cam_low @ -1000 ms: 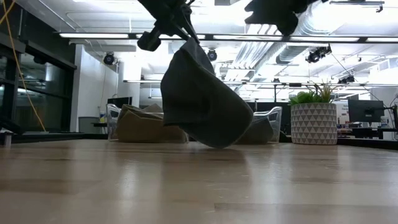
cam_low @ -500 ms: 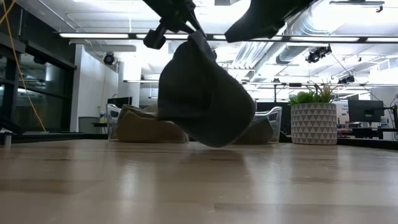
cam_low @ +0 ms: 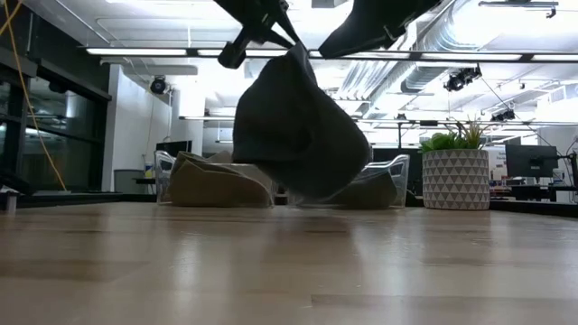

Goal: Pick & Place hat
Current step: Put the blue cap into the right transparent bin

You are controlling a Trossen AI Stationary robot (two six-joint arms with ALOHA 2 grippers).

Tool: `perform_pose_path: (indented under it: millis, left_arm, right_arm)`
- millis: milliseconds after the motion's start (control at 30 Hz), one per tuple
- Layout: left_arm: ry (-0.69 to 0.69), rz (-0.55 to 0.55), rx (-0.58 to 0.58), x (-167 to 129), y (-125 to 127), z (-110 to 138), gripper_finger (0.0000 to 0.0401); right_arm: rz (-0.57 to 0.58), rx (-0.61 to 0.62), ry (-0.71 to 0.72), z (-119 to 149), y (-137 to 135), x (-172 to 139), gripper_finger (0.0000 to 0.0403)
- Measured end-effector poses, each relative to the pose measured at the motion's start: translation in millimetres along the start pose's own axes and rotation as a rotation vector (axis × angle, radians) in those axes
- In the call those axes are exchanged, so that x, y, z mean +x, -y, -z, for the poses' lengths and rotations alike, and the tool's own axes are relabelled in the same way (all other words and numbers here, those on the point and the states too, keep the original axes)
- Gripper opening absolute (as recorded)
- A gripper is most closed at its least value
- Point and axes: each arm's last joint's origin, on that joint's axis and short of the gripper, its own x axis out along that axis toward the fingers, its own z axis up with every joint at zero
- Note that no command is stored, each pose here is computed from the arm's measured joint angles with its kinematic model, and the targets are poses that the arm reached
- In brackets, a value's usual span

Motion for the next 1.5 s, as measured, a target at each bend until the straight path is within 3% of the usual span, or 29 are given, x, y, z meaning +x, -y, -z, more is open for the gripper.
perform_pose_path:
  millis: [200,333,500,733,1033,1267,1500]
  left_arm:
    - [0.009,0.018,0.000,0.0,1.8,-0.9,0.0000]
    - [0.029,0.026,-0.002,-0.1,3.0,-1.9,0.0000]
    - [0.074,0.062,-0.004,-0.4,7.1,-4.8,0.0000]
    - [0.095,0.104,-0.006,-0.9,11.2,-6.8,0.0000]
    - [0.119,0.165,-0.013,-2.0,16.8,-9.4,0.0000]
    - [0.115,0.168,-0.029,-2.0,17.1,-9.1,0.0000]
    - [0.132,0.210,-0.032,-2.9,20.9,-11.0,0.0000]
  right_arm:
    - [0.071,0.023,-0.006,0.7,2.1,-0.1,0.0173]
    - [0.054,0.076,-0.006,0.7,3.3,1.0,0.0200]
    - [0.044,0.052,-0.006,0.6,3.1,1.0,0.0234]
    - [0.199,0.037,0.019,-2.0,7.8,0.6,0.0269]
    - [0.190,-0.015,0.047,-5.9,7.4,0.4,0.0275]
    - [0.344,-0.006,0.055,-7.7,12.5,-0.5,0.0275]
    - [0.275,0.042,0.091,-11.2,14.0,1.5,0.0275]
